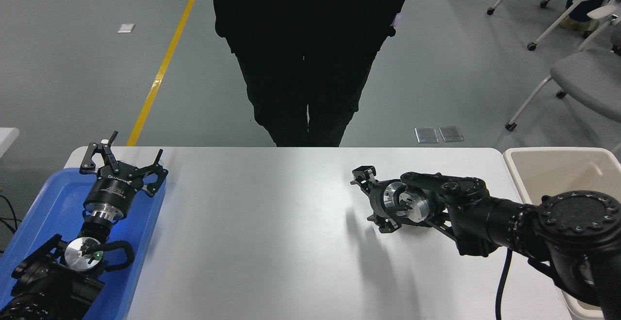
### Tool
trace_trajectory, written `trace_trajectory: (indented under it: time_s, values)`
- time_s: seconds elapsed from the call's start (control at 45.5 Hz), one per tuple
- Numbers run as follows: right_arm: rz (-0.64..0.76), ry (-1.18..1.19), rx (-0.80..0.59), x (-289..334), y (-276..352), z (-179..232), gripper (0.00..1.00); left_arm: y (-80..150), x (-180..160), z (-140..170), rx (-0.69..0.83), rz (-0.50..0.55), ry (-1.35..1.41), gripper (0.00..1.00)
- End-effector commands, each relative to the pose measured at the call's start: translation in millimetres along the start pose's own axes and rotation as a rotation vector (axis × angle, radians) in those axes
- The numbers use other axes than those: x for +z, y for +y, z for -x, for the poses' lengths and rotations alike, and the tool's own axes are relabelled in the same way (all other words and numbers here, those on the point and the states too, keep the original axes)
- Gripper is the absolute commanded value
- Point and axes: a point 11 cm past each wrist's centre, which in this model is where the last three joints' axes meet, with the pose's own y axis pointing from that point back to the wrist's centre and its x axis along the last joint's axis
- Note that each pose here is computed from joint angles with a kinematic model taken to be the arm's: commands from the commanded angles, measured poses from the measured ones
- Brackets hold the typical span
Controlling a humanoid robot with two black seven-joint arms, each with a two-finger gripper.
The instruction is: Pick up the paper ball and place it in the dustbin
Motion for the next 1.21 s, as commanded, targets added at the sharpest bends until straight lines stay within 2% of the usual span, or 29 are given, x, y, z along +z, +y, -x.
trace_trajectory:
  time_s: [0.0,1.187]
  values:
    - [0.000,0.000,0.002,-0.1,0.0,-0.3,0.99,0.0,-0.3,0.0,0.000,-0.002,-0.001,0.99]
    - [-0.008,0.004,0.003,-4.8,1.5,-0.9,0.99,-0.6,-0.2,0.6,-0.002,-0.003,-0.001,0.99]
